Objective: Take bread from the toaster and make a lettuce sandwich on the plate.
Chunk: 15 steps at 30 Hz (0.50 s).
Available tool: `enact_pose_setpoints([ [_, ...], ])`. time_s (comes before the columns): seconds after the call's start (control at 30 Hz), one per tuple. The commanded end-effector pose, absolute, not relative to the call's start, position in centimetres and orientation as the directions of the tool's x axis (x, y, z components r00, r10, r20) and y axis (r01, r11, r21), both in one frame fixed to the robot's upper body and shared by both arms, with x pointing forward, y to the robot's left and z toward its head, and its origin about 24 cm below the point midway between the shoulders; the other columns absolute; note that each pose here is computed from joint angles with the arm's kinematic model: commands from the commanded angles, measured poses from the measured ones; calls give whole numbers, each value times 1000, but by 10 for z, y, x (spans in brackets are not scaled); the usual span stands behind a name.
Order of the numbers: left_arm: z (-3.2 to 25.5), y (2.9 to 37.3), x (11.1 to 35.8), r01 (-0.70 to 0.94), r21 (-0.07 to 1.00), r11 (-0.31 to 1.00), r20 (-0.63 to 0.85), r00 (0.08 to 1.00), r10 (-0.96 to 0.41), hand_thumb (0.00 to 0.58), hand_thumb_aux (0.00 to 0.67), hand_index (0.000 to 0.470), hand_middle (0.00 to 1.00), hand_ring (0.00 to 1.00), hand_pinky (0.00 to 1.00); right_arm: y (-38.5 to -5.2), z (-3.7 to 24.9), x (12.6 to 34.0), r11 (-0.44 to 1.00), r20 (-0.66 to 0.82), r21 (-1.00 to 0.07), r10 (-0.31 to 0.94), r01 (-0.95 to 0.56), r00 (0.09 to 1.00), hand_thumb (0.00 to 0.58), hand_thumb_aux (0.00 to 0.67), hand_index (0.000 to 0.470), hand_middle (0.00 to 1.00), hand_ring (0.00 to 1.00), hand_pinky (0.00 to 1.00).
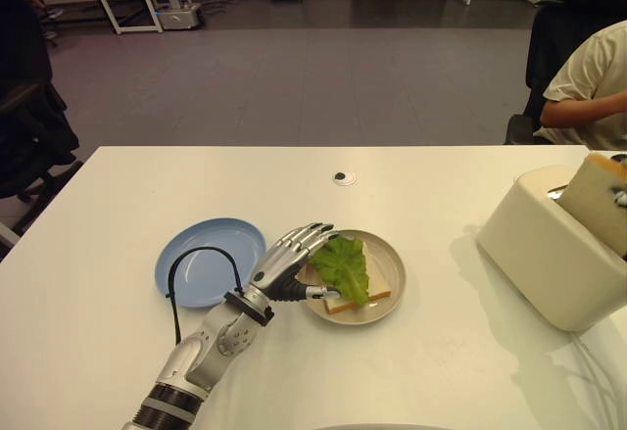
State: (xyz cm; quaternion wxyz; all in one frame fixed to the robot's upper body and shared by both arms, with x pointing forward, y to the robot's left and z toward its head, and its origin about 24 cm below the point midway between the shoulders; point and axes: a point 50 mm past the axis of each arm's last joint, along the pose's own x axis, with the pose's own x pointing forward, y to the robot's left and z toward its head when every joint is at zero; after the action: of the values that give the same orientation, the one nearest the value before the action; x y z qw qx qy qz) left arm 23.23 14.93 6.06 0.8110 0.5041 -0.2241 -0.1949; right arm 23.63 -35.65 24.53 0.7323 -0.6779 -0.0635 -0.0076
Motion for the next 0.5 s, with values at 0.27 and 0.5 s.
enact_pose_setpoints([
  [0.27,56,156,235,87,909,408,155,838,-523,0,0,0,0,0,0,-269,267,253,531,278,-848,463,-12,842,580,670,470,0,0,0],
  [0.5,70,182,245,-30,855,517,271,877,-397,0,0,0,0,0,0,-155,177,285,507,231,-836,671,-209,704,580,670,470,0,0,0],
])
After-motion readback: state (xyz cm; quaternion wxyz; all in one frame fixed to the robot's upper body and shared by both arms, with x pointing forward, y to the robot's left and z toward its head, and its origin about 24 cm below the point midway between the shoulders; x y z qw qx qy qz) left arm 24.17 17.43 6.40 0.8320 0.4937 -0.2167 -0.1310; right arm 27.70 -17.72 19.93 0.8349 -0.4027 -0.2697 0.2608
